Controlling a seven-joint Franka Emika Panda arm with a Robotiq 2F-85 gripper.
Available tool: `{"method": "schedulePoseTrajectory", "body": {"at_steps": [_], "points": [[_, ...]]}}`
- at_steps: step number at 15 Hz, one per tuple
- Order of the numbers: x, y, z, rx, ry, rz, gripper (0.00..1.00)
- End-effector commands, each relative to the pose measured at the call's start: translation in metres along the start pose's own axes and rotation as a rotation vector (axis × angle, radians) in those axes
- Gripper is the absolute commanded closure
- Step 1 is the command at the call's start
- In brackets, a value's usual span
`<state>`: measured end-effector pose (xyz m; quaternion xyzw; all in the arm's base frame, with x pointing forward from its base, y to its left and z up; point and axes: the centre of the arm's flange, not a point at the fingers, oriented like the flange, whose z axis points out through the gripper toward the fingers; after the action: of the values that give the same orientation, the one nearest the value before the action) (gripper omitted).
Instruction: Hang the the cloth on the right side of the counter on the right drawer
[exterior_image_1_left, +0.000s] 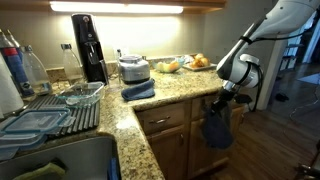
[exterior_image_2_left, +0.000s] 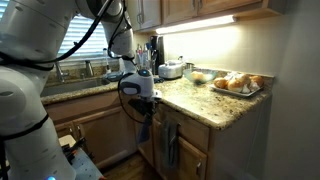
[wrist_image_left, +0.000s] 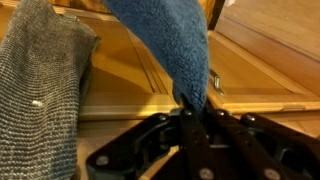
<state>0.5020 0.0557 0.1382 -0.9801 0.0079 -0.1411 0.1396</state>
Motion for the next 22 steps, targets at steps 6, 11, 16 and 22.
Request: {"method": "schedulePoseTrajectory", "body": {"at_steps": [6,11,16,22], "points": [[-0.017,0.024,0.029,-0.001,-0.012,0.053,0.95],[-0.014,0.017,0.034,-0.013,0.0,0.029,0.58],[-0.018,0.01,0.013,-0.035,-0.01,0.026,0.26],[-0.038,-0.014,-0.023,-0.069,-0.088,-0.042,0.0]]}}
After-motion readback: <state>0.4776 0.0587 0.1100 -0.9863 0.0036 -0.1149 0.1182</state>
